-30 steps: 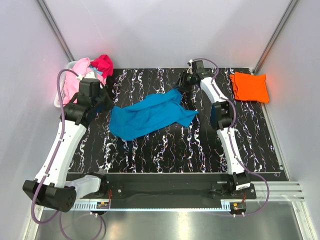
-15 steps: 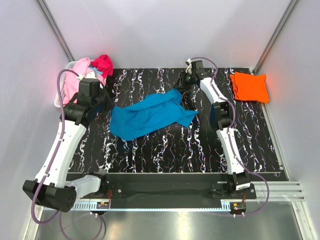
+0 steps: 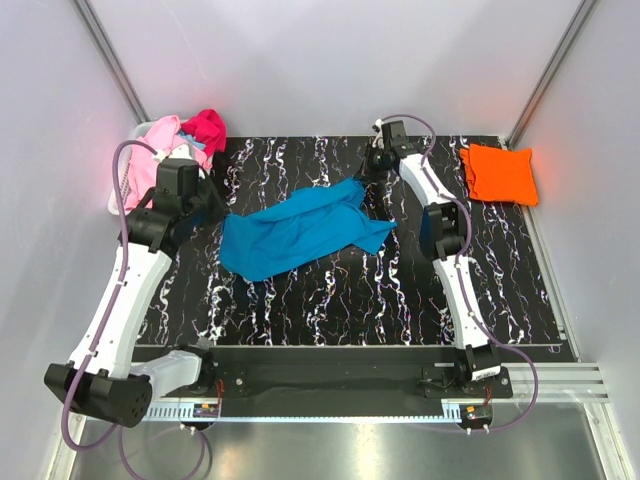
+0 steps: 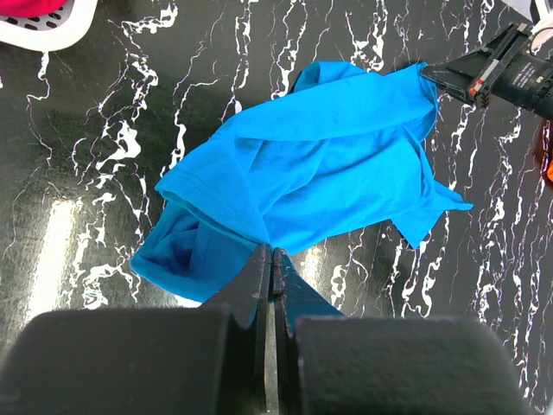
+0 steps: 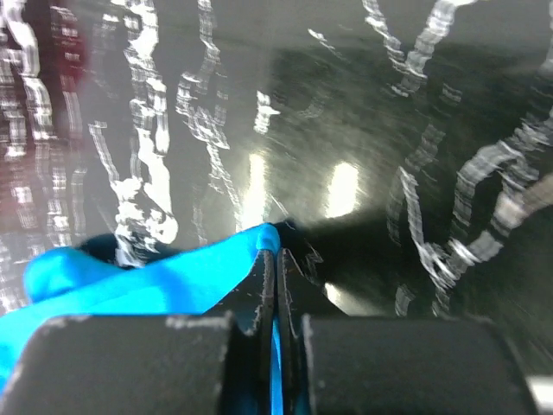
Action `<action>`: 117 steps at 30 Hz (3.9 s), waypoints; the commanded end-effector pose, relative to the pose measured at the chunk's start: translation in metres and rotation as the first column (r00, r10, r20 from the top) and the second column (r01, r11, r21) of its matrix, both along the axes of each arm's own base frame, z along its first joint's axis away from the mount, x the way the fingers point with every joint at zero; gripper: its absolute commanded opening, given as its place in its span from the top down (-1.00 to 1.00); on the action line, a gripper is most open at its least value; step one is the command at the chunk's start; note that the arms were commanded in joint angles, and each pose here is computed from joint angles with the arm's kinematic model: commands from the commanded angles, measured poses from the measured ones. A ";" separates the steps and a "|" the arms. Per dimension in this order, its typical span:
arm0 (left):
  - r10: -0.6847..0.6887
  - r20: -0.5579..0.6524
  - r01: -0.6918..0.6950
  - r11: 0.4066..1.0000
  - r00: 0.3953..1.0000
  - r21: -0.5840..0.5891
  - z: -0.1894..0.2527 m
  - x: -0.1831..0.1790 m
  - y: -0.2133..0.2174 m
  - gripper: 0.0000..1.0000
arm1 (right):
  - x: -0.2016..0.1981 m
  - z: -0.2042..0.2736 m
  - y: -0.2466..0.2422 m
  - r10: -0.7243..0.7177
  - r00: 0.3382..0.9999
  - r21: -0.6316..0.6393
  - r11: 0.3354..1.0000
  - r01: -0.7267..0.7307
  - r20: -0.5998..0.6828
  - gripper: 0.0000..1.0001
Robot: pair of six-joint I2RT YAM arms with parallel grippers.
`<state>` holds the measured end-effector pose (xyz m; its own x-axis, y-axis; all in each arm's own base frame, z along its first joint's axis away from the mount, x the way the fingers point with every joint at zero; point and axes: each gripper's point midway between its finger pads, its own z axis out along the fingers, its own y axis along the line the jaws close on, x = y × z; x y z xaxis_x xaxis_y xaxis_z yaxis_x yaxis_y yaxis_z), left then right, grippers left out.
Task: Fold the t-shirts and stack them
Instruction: Flatten the tshirt out
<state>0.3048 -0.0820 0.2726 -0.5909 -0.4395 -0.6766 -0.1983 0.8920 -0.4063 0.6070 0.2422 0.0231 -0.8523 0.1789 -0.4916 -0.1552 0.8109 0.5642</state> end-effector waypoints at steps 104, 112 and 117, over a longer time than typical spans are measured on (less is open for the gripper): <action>-0.035 -0.111 0.049 0.991 0.993 0.124 -0.003 -0.027 0.003 1.00 | -0.301 0.307 -0.191 -0.478 0.780 -0.168 0.800 0.576 0.403 1.00; -0.125 -0.216 0.131 0.991 0.968 0.012 -0.074 -0.086 -0.034 0.47 | -0.340 0.225 -0.167 -0.459 0.877 -0.181 0.859 0.479 0.145 1.00; -0.092 -0.231 0.095 0.996 0.969 0.001 -0.088 -0.098 -0.031 -0.28 | -0.349 0.202 -0.163 -0.465 0.881 -0.192 0.860 0.472 0.083 1.00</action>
